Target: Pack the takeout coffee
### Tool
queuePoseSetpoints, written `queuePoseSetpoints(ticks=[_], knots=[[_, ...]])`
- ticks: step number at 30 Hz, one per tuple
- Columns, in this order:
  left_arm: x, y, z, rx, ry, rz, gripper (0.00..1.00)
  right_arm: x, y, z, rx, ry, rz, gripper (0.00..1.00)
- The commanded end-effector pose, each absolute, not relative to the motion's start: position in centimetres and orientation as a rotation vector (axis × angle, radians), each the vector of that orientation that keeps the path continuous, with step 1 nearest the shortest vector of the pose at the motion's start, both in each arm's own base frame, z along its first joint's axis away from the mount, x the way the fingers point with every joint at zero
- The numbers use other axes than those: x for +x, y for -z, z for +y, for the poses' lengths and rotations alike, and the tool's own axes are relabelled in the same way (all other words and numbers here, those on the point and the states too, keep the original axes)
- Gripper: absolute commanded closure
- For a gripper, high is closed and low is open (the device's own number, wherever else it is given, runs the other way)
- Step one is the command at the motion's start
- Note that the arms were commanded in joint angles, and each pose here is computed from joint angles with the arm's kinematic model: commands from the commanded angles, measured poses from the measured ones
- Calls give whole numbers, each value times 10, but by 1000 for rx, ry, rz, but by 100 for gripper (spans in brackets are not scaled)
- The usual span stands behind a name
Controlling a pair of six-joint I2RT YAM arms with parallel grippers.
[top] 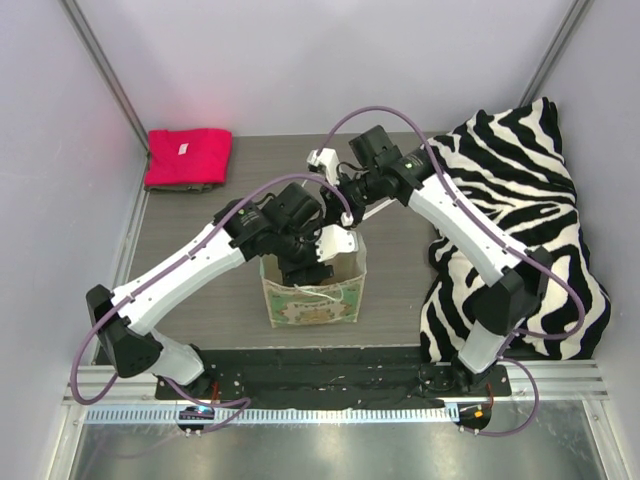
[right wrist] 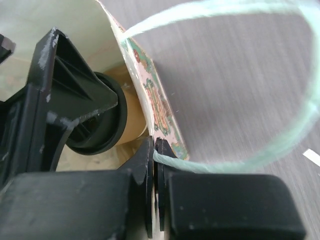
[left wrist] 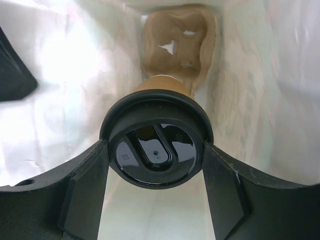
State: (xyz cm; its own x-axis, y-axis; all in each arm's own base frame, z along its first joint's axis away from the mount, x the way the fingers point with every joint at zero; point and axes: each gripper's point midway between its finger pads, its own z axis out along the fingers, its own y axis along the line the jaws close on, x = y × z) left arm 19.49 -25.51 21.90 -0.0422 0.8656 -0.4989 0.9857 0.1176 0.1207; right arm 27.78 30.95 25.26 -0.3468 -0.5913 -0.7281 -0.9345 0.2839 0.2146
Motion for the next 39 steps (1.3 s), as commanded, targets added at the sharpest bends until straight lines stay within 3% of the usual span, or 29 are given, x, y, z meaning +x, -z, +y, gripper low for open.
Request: queuePoseSetpoints(ticks=[1, 15, 25, 39], knots=[[202, -233, -254, 1699, 334, 1889, 77, 301, -330, 307, -1108, -740, 1813, 99], [215, -200, -228, 1572, 166, 1807, 84, 276, -336, 302, -995, -684, 1722, 99], [226, -217, -217, 1396, 101, 1707, 87, 248, -337, 312, -1009, -606, 1632, 99], [239, -210, -201, 1392, -56, 1629, 89, 247, -331, 318, -992, -570, 1676, 99]])
